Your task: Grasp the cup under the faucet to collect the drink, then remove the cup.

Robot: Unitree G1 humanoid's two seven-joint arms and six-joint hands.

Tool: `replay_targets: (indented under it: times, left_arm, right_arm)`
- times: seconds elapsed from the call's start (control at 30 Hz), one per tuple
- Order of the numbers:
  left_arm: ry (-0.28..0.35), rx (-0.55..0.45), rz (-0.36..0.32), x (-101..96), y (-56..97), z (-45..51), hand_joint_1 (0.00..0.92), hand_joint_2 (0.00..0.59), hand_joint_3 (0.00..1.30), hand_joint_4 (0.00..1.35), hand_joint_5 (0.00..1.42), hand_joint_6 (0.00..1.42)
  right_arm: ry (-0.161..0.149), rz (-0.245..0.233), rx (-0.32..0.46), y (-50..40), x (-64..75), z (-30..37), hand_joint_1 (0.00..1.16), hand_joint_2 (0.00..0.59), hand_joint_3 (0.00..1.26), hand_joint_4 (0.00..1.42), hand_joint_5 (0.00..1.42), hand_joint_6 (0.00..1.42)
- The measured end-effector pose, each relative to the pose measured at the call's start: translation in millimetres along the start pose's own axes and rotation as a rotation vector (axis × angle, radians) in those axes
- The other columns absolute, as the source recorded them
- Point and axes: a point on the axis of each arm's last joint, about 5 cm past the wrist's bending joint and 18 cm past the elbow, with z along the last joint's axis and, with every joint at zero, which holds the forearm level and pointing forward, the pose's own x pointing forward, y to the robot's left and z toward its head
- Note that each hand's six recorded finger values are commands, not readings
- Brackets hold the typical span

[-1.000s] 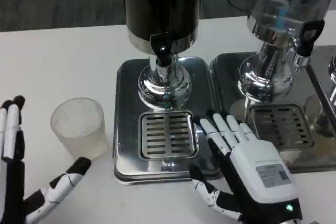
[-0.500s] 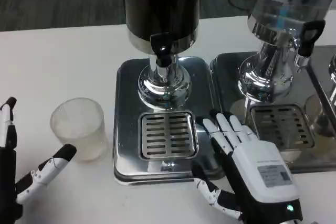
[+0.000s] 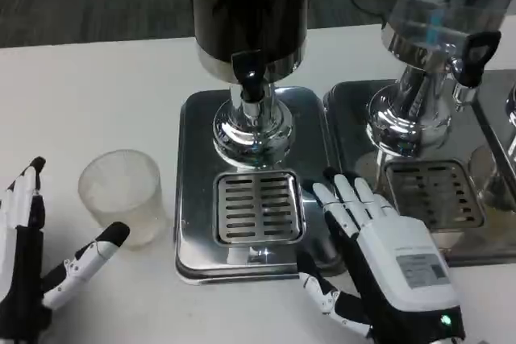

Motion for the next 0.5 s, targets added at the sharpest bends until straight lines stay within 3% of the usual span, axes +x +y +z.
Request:
replay_targets:
  times: [0.17,0.5]
  left_arm:
    - [-0.015,-0.01,-0.017,8.9,-6.4,2.5,0.093,0.0,0.0,0.0,0.11,0.16]
    - [-0.025,-0.004,-0.065,18.7,-16.4,4.5,0.139,0.005,0.0,0.0,0.17,0.17]
  right_arm:
    - [0.001,0.001,0.0,0.1,-0.3,0.0,0.46,0.442,0.1,0.0,0.0,0.1]
    - [0.005,0.009,0.002,1.4,-2.7,0.4,0.46,0.442,0.11,0.0,0.0,0.1]
